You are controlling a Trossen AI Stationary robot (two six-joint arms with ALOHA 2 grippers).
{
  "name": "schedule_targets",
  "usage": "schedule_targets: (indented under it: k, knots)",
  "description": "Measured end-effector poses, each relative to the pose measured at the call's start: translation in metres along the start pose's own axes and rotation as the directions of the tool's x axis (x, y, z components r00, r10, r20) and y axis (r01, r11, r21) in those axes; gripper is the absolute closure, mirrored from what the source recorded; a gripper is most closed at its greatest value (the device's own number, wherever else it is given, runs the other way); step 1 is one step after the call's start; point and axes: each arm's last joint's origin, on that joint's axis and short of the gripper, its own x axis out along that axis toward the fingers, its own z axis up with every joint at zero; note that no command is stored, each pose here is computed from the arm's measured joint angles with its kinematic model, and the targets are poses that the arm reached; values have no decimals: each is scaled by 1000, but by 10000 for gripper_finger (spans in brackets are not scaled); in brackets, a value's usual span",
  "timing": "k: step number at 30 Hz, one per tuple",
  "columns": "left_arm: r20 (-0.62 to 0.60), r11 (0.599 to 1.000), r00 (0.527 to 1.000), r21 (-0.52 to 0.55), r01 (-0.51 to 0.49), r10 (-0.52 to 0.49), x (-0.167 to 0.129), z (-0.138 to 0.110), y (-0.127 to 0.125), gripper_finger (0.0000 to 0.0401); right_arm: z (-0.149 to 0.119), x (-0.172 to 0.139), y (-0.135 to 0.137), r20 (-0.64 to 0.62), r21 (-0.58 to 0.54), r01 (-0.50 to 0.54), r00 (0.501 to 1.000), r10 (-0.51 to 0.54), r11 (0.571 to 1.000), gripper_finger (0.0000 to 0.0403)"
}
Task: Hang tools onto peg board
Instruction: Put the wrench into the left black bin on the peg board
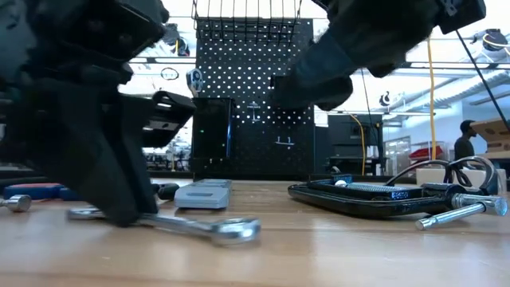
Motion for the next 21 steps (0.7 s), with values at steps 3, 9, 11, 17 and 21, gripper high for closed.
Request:
schedule_targets:
  k: [3, 9, 11, 17, 21]
  knots:
    - [10, 1000, 1000, -17, -24, 24, 1, 1, 6, 397, -7, 7, 3, -18, 12, -8, 1000, 8, 1000, 229]
    - [24, 978, 996, -194, -82, 88, 1, 3, 23, 400, -23, 21, 7, -61, 70, -4, 998, 8, 998, 229]
    - [23, 967, 996, -242, -74, 82, 1, 3, 25, 400, -28, 25, 6, -62, 79, 20, 998, -15, 997, 229]
    - [25, 943, 996, -325, -68, 81, 1, 3, 25, 401, -38, 34, 1, -60, 104, 133, 990, -127, 986, 229]
    - [26, 925, 996, -375, -65, 81, 1, 3, 25, 401, -36, 36, 2, -18, 138, 121, 993, -120, 983, 229]
